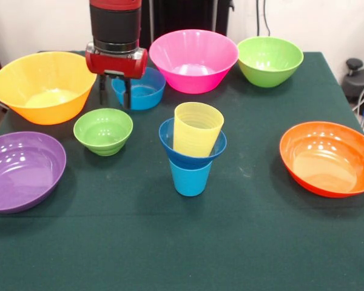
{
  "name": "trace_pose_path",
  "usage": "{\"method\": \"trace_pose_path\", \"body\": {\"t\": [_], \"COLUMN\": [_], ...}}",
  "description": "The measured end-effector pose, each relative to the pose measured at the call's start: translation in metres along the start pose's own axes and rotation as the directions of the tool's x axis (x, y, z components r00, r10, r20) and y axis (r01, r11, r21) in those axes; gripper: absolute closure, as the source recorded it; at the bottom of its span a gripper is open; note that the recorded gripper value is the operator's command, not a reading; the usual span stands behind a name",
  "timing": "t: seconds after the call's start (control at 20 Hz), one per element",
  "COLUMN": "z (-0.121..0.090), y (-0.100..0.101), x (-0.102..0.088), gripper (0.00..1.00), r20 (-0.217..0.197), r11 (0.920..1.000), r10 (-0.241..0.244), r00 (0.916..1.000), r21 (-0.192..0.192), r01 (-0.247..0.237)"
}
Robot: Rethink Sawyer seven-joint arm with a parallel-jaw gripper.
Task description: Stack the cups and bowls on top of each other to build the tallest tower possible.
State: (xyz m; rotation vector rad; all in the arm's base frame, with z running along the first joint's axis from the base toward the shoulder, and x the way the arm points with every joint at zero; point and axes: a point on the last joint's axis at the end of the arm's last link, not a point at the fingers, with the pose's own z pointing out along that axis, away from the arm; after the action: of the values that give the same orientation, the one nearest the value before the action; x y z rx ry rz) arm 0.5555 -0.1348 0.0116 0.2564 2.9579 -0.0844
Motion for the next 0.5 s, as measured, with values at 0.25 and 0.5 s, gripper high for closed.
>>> {"method": "trace_pose_path", "body": {"t": [0.25,0.5], "z": [-0.005,-0.006], "y": [0.003,0.014], "x": [-0.007,-0.013], "gripper": [0.00,0.00], "r20": [0.013,0.021], "r11": [1.0000,0.9996], "r10": [0.004,0.003], "r00": [0.9999,0.9998], "r21": [-0.005,-0.026], "r01": [-0.004,-0.002]}}
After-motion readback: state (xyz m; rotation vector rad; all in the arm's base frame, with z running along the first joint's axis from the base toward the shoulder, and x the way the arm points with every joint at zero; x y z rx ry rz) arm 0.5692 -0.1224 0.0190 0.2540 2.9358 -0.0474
